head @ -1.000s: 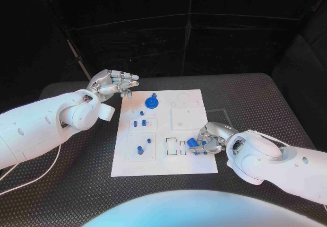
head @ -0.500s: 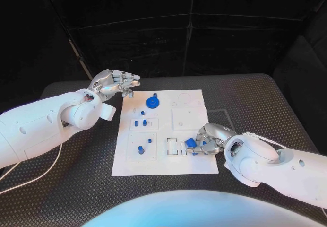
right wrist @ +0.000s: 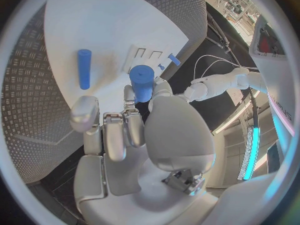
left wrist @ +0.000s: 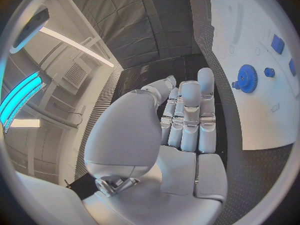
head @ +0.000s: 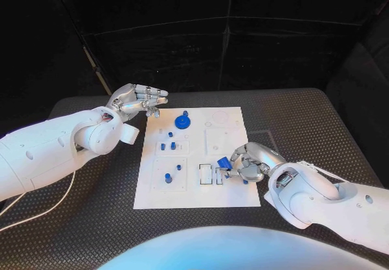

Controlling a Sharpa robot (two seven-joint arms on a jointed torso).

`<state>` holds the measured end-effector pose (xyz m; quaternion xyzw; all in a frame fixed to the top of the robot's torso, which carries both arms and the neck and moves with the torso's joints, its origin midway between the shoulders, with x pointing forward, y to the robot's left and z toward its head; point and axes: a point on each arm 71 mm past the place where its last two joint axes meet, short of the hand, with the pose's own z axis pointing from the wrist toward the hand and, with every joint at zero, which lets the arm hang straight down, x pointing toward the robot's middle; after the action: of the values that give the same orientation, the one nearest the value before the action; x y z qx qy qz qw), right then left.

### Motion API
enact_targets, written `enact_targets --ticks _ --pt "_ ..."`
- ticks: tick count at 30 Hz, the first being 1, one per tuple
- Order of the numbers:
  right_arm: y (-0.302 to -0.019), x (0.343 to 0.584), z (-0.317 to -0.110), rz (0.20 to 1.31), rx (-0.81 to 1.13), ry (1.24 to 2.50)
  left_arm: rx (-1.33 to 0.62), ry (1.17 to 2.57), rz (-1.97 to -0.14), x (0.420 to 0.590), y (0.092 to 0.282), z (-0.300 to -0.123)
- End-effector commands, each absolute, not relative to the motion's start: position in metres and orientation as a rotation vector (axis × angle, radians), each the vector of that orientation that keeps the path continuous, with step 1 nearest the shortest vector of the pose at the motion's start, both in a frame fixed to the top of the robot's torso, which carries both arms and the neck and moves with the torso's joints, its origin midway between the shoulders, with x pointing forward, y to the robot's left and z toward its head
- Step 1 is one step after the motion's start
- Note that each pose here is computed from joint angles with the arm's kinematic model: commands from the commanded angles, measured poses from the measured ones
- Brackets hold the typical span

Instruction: Assemble the parts on the task board

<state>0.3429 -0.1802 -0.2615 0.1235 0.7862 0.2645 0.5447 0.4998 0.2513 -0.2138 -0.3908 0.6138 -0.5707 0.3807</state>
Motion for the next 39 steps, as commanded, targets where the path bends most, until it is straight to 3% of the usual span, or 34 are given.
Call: enact_targets --ticks 1,16,39 --pt "-0.175 0.344 -0.260 0.686 0.355 1.839 -0.995 1.567 -1.475 0.499 0.250 -0.213" --pt "-0.145 0.349 -0.276 0.682 0.352 1.979 -0.996 1.571 -1.475 0.498 0.249 -0.213" --pt "-0.141 0.353 -0.278 0.655 0.363 1.966 -0.997 1.576 -1.474 0.497 0.251 -0.212"
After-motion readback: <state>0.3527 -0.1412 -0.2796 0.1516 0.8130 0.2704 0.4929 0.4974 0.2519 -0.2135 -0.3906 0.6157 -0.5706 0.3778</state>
